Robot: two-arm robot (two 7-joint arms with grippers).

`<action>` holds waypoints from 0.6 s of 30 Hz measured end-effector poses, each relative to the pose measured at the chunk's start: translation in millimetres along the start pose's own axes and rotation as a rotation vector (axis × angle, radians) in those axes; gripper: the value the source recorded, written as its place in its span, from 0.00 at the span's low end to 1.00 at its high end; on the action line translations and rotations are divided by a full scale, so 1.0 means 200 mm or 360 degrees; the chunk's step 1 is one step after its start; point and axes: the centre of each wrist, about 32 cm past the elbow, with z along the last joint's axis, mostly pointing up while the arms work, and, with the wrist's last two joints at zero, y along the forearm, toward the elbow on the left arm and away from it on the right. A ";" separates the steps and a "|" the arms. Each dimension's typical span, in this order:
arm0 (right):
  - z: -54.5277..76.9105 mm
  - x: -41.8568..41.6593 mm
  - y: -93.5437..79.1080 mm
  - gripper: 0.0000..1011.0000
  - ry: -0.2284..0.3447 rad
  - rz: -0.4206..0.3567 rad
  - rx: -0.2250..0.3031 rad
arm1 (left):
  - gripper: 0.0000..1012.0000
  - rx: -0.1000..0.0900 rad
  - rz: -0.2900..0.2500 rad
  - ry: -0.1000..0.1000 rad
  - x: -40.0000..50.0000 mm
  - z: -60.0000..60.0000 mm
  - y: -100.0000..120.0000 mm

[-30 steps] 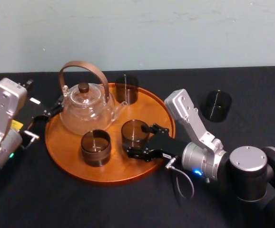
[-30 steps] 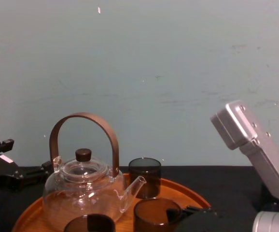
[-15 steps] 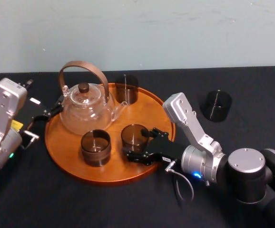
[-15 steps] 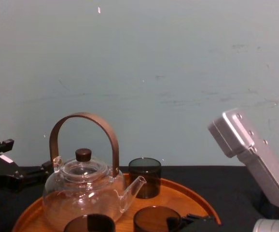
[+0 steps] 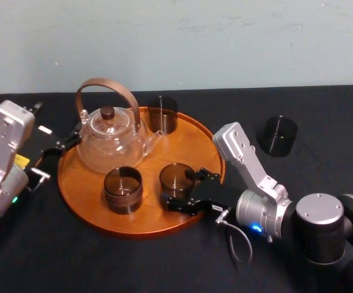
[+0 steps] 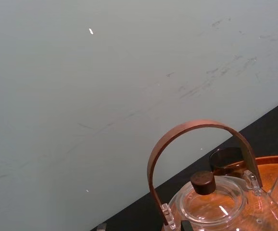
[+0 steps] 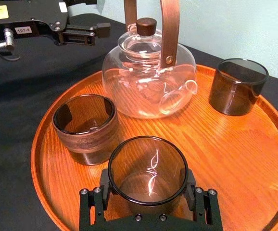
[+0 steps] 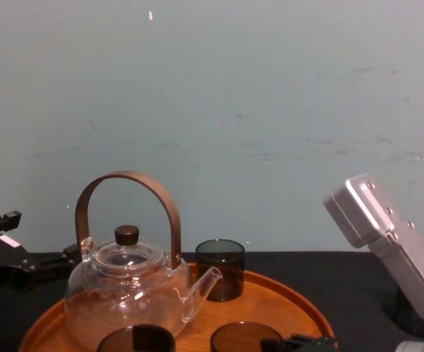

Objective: Pick up the glass from the table and place it on the tray.

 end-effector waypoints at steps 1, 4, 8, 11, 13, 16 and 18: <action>0.00 0.000 0.00 0.89 0.0001 0.0000 -0.0001 | 0.99 0.0000 0.0000 0.0000 0.000 0.00 0.00; 0.00 0.000 0.00 0.89 0.0002 0.0001 -0.0005 | 0.99 0.0000 0.0000 0.0000 0.000 0.00 0.00; 0.00 -0.001 0.01 0.89 0.0003 0.0003 -0.0012 | 0.99 0.0000 0.0000 0.0000 0.000 0.00 0.00; 0.00 -0.001 0.01 0.89 0.0003 0.0003 -0.0013 | 0.99 0.0000 0.0000 0.0000 0.000 0.00 0.00; 0.00 -0.001 0.01 0.89 0.0003 0.0003 -0.0013 | 0.99 0.0000 0.0000 0.0000 0.000 0.00 0.00; 0.00 -0.001 0.01 0.89 0.0004 0.0003 -0.0014 | 0.99 0.0000 0.0000 0.0000 0.000 0.00 0.00; 0.00 -0.001 0.01 0.89 0.0004 0.0003 -0.0014 | 0.99 0.0000 0.0000 0.0000 0.000 0.00 0.00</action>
